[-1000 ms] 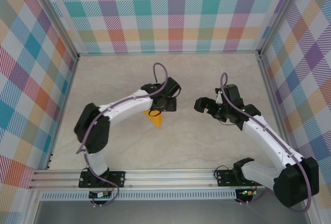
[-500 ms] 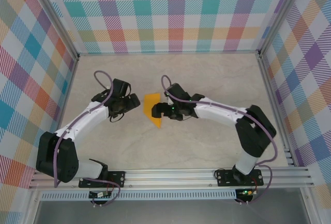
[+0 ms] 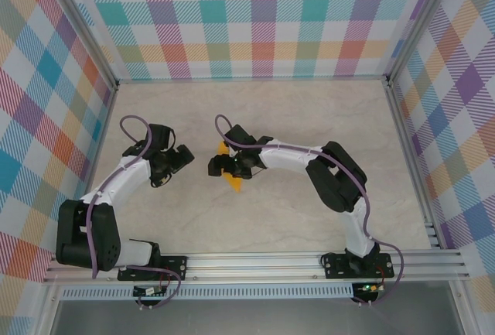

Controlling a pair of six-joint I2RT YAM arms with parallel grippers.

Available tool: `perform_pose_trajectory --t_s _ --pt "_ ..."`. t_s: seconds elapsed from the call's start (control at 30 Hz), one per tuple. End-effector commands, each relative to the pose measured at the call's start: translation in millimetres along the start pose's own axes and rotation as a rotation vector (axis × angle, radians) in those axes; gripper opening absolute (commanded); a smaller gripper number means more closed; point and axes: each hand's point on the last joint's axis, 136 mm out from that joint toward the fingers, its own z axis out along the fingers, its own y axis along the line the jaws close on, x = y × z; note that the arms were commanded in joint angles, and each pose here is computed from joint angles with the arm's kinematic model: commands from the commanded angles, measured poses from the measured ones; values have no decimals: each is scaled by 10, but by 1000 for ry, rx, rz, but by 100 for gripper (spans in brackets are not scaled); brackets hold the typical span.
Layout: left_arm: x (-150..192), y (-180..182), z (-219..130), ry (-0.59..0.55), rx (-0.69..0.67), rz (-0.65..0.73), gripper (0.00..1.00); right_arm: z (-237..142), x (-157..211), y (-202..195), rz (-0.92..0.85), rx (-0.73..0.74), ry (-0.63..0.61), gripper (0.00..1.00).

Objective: Fold a paper plane with a square sheet of paper (pick it up from the middle)
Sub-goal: Fold the wing for the fifth time at the center of the table.

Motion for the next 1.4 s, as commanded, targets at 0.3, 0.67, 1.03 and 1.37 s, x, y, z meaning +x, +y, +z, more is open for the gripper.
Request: perform_pose_trajectory --t_s 0.3,0.67,1.03,1.37 --pt "28 -187 13 53 94 70 100 -325 481 -765 -358 151 244 83" --pt "131 -374 -25 87 226 78 100 -817 12 -346 -224 39 -141 83" --pt "323 -644 -32 159 391 62 98 -463 -37 -556 -40 42 -117 81" --pt "572 -1032 -12 269 538 90 88 -260 112 -846 113 -40 -33 80"
